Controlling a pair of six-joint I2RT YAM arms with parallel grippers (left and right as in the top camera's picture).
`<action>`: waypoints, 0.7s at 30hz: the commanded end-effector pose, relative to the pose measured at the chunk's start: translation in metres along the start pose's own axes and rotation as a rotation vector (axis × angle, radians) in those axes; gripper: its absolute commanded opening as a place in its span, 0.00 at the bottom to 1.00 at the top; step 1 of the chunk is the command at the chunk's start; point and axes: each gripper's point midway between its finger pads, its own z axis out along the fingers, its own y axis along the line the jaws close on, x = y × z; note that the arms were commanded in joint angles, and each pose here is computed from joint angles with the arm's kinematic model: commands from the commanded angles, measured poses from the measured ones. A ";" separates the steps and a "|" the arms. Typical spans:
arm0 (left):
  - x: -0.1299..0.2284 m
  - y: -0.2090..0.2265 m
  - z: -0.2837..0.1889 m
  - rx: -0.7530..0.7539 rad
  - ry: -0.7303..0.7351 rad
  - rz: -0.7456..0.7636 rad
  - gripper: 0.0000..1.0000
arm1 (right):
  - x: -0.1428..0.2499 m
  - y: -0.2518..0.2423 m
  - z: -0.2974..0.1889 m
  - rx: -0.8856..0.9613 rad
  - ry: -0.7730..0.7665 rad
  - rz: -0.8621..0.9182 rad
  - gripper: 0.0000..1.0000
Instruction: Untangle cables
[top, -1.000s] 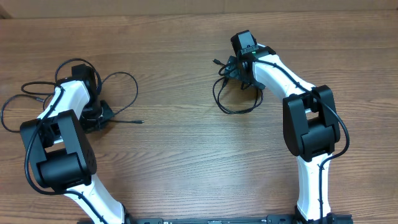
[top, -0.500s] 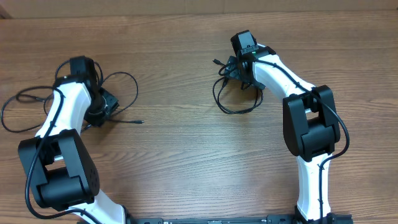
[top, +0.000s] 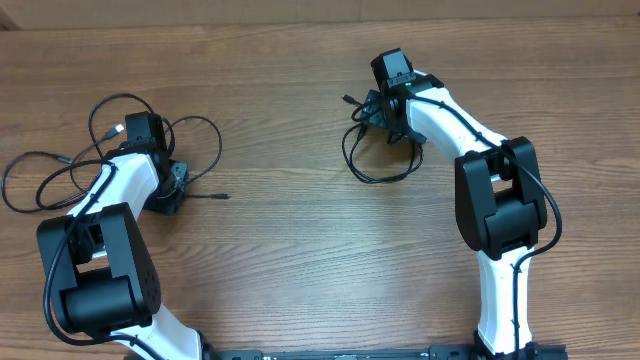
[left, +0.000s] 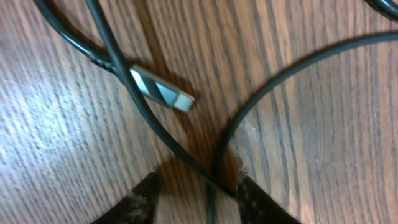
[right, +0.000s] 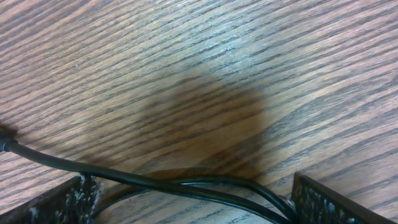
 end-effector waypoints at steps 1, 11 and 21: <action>-0.005 0.007 0.005 -0.023 -0.044 -0.017 0.56 | 0.007 -0.004 0.010 0.017 0.018 0.000 1.00; -0.005 0.004 0.007 -0.007 -0.047 -0.019 0.48 | 0.007 -0.004 0.010 0.017 0.018 0.000 1.00; 0.013 0.032 0.034 -0.012 -0.046 -0.018 0.30 | 0.007 -0.004 0.010 0.017 0.018 0.000 1.00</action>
